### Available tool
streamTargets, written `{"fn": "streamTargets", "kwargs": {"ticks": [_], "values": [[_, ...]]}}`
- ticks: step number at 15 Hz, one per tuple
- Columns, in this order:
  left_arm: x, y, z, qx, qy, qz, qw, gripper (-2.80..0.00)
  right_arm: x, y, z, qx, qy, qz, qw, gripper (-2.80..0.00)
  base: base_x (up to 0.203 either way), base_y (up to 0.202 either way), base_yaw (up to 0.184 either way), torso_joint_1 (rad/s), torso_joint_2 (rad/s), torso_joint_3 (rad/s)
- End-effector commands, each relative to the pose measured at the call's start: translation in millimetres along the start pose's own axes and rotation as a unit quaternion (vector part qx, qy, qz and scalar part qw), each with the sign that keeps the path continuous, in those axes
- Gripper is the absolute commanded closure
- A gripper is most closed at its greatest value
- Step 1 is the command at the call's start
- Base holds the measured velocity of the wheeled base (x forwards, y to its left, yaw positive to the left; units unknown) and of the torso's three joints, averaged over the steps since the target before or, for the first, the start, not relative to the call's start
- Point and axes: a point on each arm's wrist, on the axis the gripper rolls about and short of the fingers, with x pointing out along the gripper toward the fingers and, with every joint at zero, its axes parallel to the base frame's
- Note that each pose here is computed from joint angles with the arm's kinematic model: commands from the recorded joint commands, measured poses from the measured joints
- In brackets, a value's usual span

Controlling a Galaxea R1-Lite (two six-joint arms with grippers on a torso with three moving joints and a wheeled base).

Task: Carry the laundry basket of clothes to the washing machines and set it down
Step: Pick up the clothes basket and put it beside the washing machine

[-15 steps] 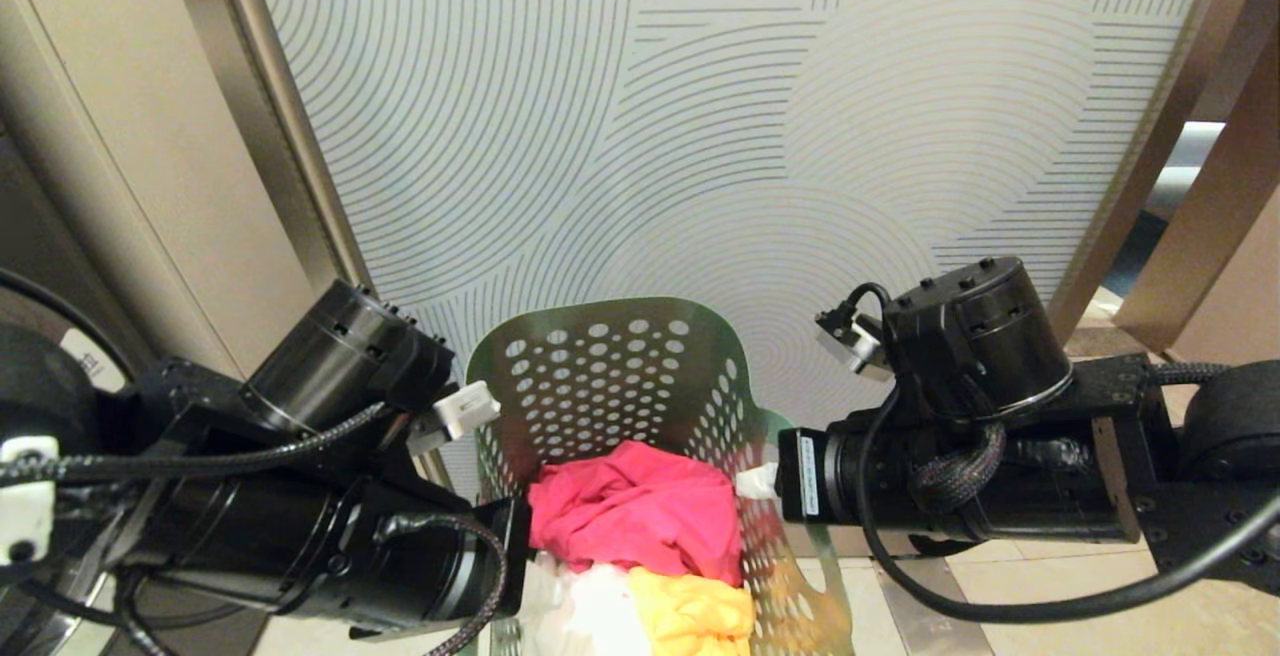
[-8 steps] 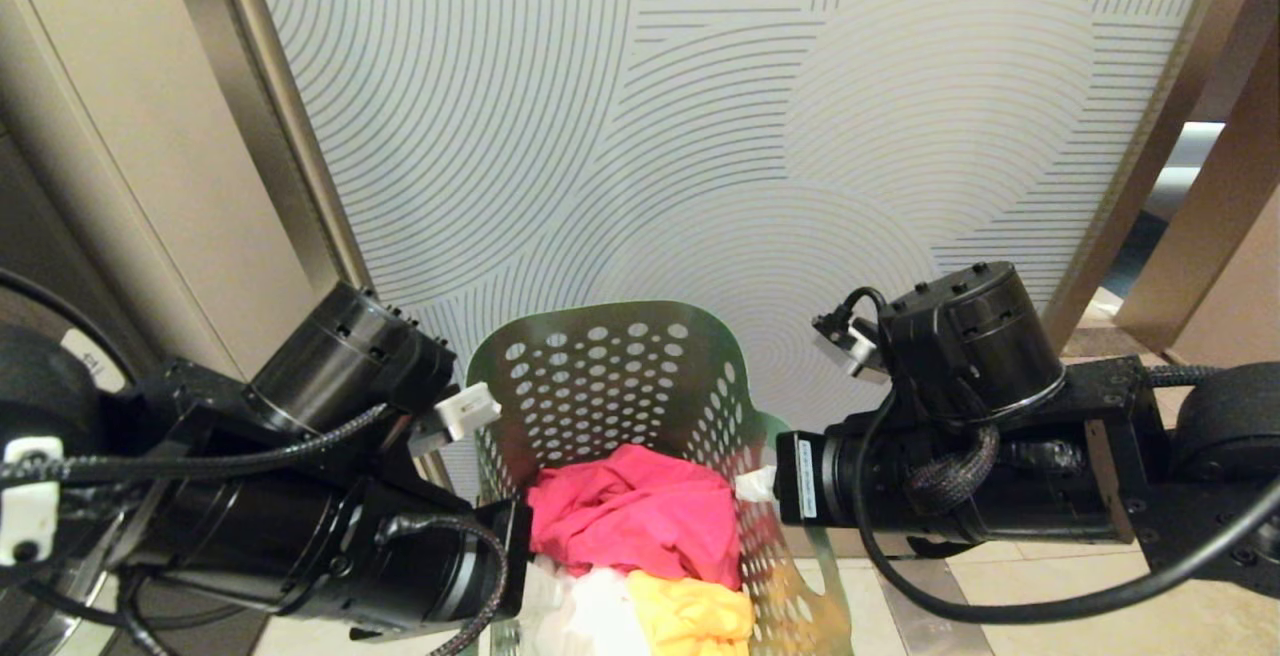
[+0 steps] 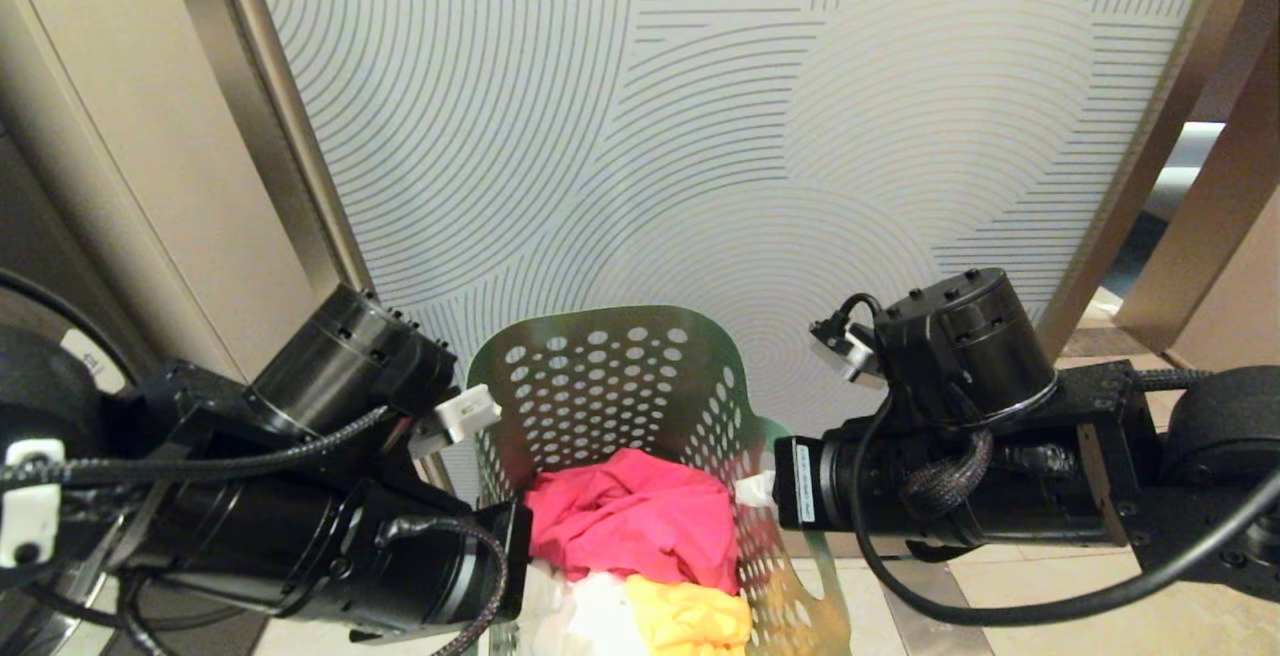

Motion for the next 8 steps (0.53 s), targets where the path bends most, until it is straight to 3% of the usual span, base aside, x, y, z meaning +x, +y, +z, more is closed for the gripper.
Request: {"fn": "streamTargets", "kwargs": {"ticks": [1,4,8], "values": [[0.7,-0.4,-0.6,-0.001,0.003,0.000,1.0000,0.00,0.6,0.0,-0.2,0.002,0.001,0.000,1.000,0.00,0.000,0.000,0.000,0.000,0.00,0.000],[0.5,-1.5,-1.6,0.001,0.004,-0.002,1.0000,0.00,0.9,-0.7,-1.0,0.003,0.002,-0.001,1.000,0.00,-0.004,-0.004,0.055,0.002,0.00,0.002],[0.3,-2.4,-2.4,0.003,0.004,-0.003,1.0000,0.00,0.5,-0.8,-1.2,0.003,0.001,-0.001,1.000,0.00,-0.001,-0.008,0.169,0.002,0.00,0.001]]}}
